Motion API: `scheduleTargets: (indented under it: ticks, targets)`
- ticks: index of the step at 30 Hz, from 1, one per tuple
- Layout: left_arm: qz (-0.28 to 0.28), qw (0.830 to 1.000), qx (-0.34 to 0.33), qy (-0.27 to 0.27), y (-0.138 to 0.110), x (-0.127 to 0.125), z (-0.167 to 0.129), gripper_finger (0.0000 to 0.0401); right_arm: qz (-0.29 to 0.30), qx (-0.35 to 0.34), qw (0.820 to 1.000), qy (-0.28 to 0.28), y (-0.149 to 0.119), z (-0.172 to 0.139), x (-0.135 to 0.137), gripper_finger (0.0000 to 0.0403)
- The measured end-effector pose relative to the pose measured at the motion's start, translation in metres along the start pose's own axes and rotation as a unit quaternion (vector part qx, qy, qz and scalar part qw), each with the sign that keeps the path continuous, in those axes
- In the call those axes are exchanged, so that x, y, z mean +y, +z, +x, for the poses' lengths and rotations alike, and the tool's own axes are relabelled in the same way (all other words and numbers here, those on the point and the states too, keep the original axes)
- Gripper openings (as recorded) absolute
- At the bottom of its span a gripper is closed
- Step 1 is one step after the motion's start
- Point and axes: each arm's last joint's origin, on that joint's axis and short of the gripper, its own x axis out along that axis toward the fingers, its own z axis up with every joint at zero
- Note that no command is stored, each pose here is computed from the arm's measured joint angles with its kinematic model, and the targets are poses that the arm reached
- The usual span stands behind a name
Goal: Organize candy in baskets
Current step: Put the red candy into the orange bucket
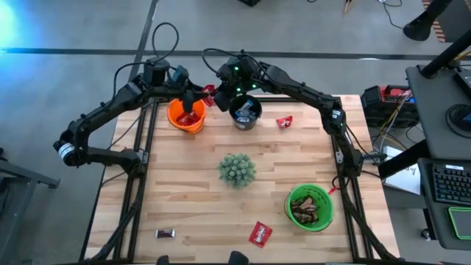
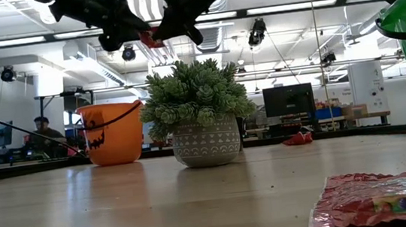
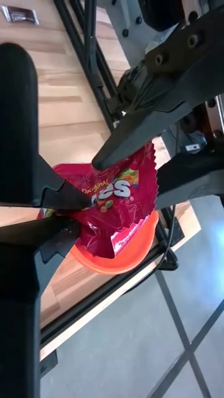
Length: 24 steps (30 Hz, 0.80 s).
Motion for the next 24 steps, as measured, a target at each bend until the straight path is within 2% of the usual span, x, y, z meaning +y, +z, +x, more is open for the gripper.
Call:
scheduleTargets:
  ticks: [3,10,24]
  targets:
    - [0.015,1.0,0.004,-0.016,-0.0007,-0.0009,-0.0002,0.0095,0.0,0.001,1.0,0.002,-0.0001,0.0,0.0001,0.0008]
    - [0.035,0.999,0.01,-0.029,-0.0019,-0.0012,-0.0003,0.0009,0.009,0.002,1.0,0.007,-0.0003,0.0001,0.0007,0.0008]
    - [0.042,0.999,0.008,-0.029,-0.0015,-0.0022,-0.0019,0.0001,-0.007,-0.005,1.0,0.025,0.0021,-0.0021,0.0024,0.0018]
